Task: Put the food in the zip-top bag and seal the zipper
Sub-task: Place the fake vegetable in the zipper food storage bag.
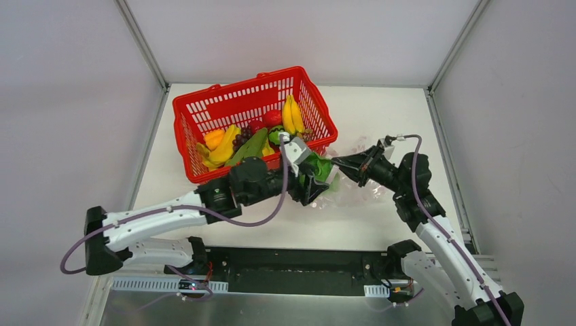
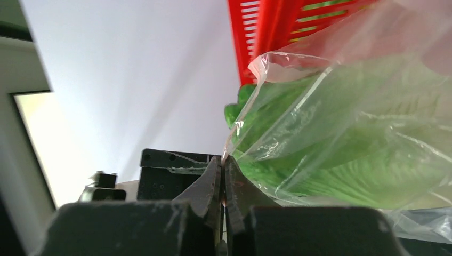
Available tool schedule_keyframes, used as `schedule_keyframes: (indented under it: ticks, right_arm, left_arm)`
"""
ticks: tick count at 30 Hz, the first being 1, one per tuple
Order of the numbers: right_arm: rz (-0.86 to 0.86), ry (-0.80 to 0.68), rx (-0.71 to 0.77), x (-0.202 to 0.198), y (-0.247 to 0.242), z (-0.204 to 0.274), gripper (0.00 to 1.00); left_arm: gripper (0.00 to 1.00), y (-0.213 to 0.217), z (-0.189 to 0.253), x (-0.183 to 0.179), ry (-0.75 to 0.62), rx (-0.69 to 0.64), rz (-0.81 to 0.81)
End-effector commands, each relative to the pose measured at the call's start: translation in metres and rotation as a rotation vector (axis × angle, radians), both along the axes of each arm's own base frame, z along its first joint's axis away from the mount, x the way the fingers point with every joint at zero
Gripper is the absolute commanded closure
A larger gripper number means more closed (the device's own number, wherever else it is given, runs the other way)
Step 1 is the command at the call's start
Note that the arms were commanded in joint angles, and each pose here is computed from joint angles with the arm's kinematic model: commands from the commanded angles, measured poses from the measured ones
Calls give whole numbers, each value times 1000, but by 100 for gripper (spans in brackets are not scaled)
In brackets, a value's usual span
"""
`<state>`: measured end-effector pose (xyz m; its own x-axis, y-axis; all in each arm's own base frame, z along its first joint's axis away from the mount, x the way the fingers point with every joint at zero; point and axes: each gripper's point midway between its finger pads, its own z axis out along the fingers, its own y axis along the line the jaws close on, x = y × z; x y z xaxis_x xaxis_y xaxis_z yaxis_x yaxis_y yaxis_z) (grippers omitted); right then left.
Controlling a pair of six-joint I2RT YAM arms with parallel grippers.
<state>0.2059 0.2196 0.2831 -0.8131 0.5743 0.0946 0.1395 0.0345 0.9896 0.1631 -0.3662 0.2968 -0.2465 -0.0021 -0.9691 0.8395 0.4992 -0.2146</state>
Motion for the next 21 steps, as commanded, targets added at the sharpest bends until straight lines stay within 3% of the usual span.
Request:
schedule_keyframes:
  ticks: [1,6,10,13,16,21]
  right_arm:
    - [27,-55,236,-8,-5,70,100]
    - [43,-30,346,-12,-12,82,100]
    - [67,-37,432,-20,-17,102,100]
    - [66,-45,443,-21,-19,109,100]
    - [60,-49,444,-20,-19,110,100]
    - [48,-62,434,-16,-19,112,100]
  left_arm:
    - [32,31,21,-19,-58,74,-56]
    - [31,67,26,-25,-61,91,-13]
    - [30,92,1,-21,-16,74,85]
    - [31,93,-16,-27,51,18,89]
    - [39,85,-28,-34,121,-33,67]
    - [39,78,-53,-32,181,-59,133]
